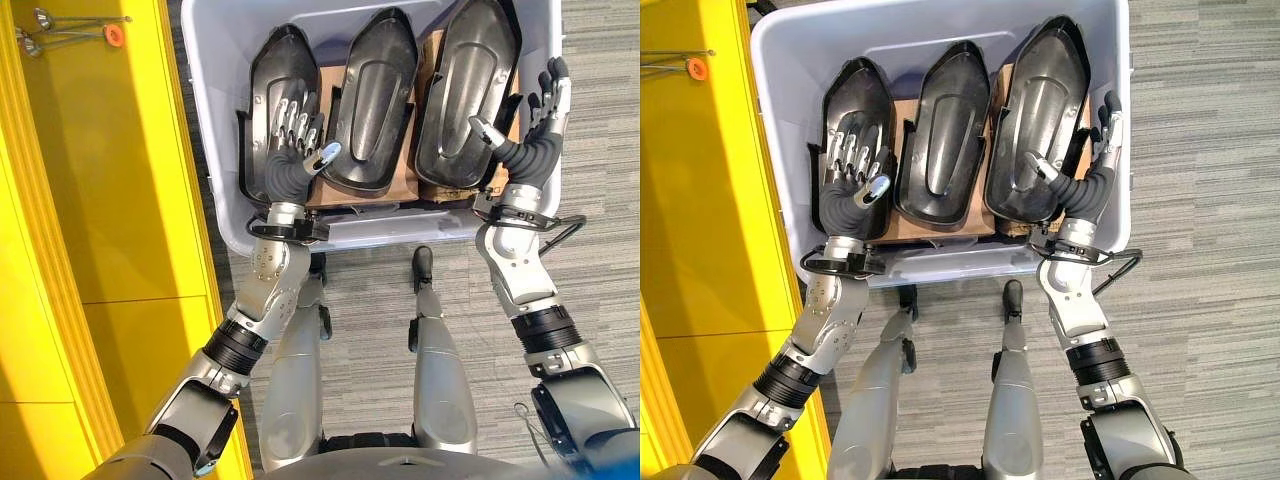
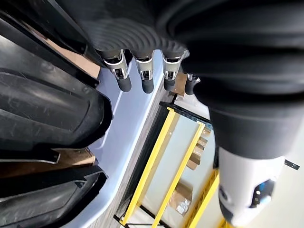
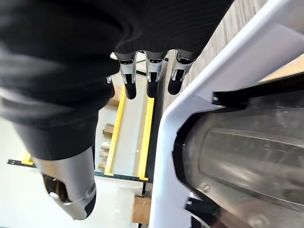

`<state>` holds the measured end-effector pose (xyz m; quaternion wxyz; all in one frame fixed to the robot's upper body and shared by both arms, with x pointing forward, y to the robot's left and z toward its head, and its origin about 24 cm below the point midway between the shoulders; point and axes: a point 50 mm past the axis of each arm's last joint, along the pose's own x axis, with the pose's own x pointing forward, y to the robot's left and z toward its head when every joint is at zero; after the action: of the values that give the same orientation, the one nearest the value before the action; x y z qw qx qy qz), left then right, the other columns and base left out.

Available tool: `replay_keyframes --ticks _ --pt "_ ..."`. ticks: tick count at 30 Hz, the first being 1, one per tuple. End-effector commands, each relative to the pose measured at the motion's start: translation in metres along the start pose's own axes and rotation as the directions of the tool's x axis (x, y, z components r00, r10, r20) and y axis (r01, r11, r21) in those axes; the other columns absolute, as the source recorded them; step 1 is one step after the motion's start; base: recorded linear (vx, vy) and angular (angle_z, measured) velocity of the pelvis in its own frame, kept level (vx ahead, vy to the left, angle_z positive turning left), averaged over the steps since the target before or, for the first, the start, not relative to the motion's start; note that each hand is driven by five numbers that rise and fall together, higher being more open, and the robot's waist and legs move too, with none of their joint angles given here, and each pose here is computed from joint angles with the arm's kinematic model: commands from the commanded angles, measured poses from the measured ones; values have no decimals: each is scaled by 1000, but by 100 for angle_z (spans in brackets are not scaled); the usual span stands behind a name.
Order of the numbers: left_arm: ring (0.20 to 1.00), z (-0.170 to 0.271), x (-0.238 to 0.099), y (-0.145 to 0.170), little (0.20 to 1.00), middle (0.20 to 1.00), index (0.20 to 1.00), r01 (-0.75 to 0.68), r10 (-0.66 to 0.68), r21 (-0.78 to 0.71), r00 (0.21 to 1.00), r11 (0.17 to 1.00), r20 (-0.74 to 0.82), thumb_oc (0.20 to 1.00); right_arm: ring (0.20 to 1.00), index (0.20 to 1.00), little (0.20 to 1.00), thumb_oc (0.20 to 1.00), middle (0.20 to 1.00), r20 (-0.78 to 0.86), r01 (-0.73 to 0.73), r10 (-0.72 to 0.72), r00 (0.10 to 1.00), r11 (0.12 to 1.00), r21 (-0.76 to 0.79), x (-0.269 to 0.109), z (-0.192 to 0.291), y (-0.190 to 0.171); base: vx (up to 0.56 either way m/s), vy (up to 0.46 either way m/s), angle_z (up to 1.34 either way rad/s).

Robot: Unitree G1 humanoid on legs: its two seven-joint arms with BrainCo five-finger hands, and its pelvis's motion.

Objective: Move parts from the plastic box to the shelf.

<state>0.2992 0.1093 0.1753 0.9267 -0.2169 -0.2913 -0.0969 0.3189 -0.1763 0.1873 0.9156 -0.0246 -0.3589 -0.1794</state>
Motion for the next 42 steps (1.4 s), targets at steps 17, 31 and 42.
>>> replay_keyframes --ticks 17,31,42 --pt "1000 18 6 -10 1000 1000 1000 61 -62 9 992 998 107 1000 1000 1000 1000 1000 1000 -44 145 -147 988 989 -31 0 -17 -20 0 0 0" --pt "1000 18 6 -12 1000 1000 1000 83 -82 -3 991 997 103 1000 1000 1000 1000 1000 1000 -175 162 -178 968 982 -101 1 -45 -22 0 0 0" --pt "1000 16 7 -17 1000 1000 1000 108 -105 -32 990 994 90 1000 1000 1000 1000 1000 1000 -266 125 -174 948 974 -191 10 -65 -20 -1 -3 0"
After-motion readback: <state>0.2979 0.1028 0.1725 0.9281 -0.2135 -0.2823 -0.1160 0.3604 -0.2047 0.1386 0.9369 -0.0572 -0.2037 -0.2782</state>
